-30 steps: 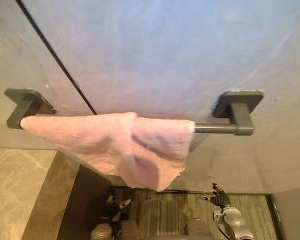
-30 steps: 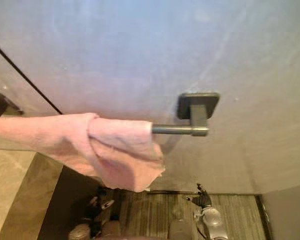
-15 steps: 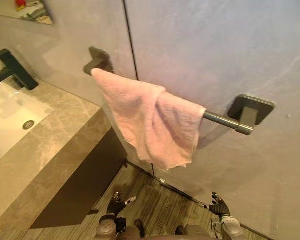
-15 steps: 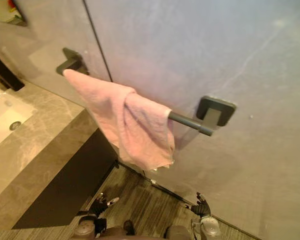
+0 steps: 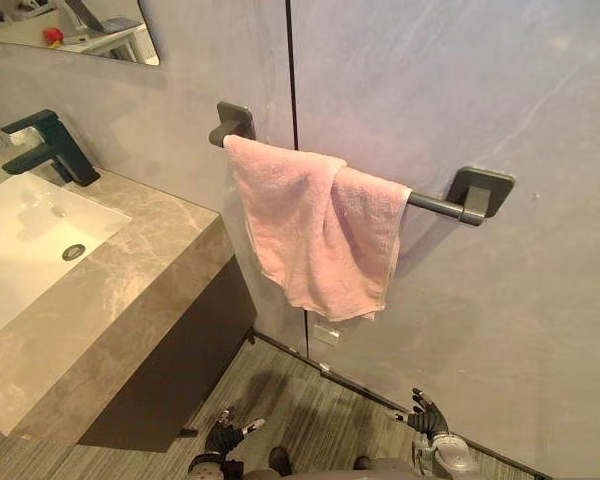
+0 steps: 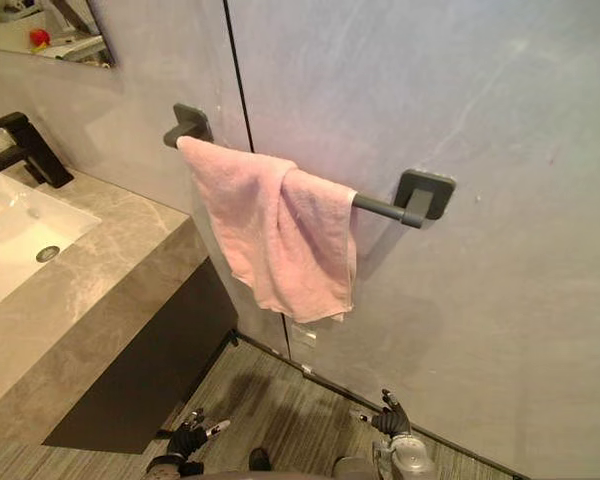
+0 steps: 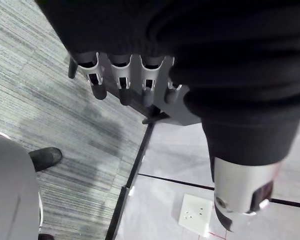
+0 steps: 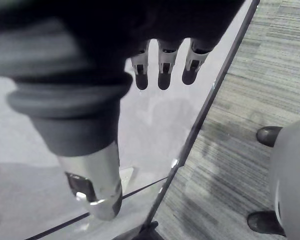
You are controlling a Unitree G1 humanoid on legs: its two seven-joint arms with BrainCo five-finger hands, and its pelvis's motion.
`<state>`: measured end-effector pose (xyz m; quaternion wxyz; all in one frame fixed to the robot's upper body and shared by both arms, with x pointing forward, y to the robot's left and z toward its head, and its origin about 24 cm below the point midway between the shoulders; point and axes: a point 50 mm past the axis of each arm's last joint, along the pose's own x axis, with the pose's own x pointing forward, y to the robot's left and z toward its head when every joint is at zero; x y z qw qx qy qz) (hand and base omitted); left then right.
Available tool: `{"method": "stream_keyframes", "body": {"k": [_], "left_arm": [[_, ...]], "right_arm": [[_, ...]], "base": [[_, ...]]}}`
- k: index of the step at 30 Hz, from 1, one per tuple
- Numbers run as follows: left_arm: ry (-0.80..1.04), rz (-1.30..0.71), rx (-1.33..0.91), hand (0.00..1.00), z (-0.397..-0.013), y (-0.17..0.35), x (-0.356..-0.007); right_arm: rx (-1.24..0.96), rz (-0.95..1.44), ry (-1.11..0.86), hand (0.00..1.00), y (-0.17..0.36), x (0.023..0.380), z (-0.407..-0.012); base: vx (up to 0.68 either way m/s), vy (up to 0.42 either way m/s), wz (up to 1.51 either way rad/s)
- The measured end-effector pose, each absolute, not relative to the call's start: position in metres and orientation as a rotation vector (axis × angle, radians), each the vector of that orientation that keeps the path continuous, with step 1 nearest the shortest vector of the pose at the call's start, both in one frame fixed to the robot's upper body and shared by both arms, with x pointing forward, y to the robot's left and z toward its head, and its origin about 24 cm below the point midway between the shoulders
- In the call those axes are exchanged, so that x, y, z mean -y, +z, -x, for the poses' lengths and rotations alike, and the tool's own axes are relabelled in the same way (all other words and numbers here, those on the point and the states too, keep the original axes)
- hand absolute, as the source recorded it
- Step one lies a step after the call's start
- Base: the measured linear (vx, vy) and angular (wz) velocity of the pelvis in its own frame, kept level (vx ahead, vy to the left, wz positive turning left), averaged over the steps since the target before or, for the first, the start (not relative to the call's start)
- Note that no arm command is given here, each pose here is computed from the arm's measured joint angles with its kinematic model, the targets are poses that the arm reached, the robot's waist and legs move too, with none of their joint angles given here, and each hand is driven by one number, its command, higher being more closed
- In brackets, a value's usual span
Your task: Organize washtable
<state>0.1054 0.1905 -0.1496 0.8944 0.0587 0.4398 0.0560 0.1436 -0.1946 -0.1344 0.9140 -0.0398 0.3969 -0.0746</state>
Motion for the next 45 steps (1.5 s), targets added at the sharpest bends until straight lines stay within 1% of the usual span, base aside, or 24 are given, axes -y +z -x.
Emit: {"method": "stream_keyframes", "body": {"k": [3,6,8,10,13,15,16,20,21,28,31,33,36,39,43,45], "left_arm": [[0.115,-0.117,-0.909,0.0,-0.106,-0.15,-0.189],[0.146,-0.105,-0.906,0.0,-0.107,-0.149,-0.193],[0.157,-0.102,-0.878,0.0,-0.115,-0.146,-0.194],[0.156,-0.1,-0.847,0.0,-0.125,-0.142,-0.194],[0.145,-0.096,-0.828,0.0,-0.132,-0.14,-0.191],[0.12,-0.103,-0.805,0.0,-0.143,-0.137,-0.186],[0.121,-0.14,-0.779,0.0,-0.155,-0.132,-0.196],[0.08,-0.154,-0.722,0.0,-0.176,-0.123,-0.187],[0.075,-0.172,-0.716,0.0,-0.179,-0.122,-0.19],[0.085,-0.183,-0.782,0.0,-0.155,-0.132,-0.195],[0.088,-0.181,-0.809,0.0,-0.146,-0.135,-0.196],[0.102,-0.187,-0.831,0.0,-0.137,-0.138,-0.201],[0.11,-0.139,-0.871,0.0,-0.124,-0.145,-0.19],[0.128,-0.118,-0.871,0.0,-0.123,-0.145,-0.188],[0.146,-0.083,-0.838,0.0,-0.135,-0.141,-0.182],[0.178,-0.064,-0.829,0.0,-0.137,-0.14,-0.186]], "right_arm": [[-0.845,0.084,-0.163,0.0,-0.138,0.197,-0.133],[-0.852,0.069,-0.163,0.0,-0.139,0.193,-0.131],[-0.85,0.05,-0.17,0.0,-0.139,0.189,-0.131],[-0.82,0.015,-0.191,0.0,-0.136,0.183,-0.141],[-0.708,0.019,-0.21,0.0,-0.12,0.191,-0.166],[-0.69,0.03,-0.206,0.0,-0.117,0.194,-0.17],[-0.682,0.008,-0.205,0.0,-0.117,0.188,-0.171],[-0.679,-0.013,-0.244,0.0,-0.116,0.196,-0.174],[-0.692,-0.024,-0.23,0.0,-0.119,0.189,-0.172],[-0.792,-0.008,-0.186,0.0,-0.133,0.18,-0.152],[-0.817,-0.008,-0.189,0.0,-0.137,0.181,-0.145],[-0.853,-0.015,-0.195,0.0,-0.141,0.179,-0.131],[-0.862,-0.024,-0.226,0.0,-0.142,0.185,-0.128],[-0.862,-0.017,-0.233,0.0,-0.142,0.189,-0.126],[-0.863,-0.011,-0.274,0.0,-0.142,0.197,-0.124],[-0.852,-0.007,-0.283,0.0,-0.14,0.198,-0.13]], "base": [[-0.02,-0.022,0.72],[0.02,-0.027,1.04],[0.01,-0.036,1.24],[-0.01,0.0,1.02],[0.06,0.049,0.47],[-0.07,0.006,0.56],[-0.05,-0.042,0.76],[-0.02,0.075,0.12],[-0.11,0.114,-0.18],[-0.13,0.064,-0.13],[-0.1,-0.003,0.49],[-0.1,-0.159,1.02],[-0.07,-0.193,0.92],[-0.02,-0.117,0.9],[0.09,0.036,1.57],[0.09,0.108,1.04]]}}
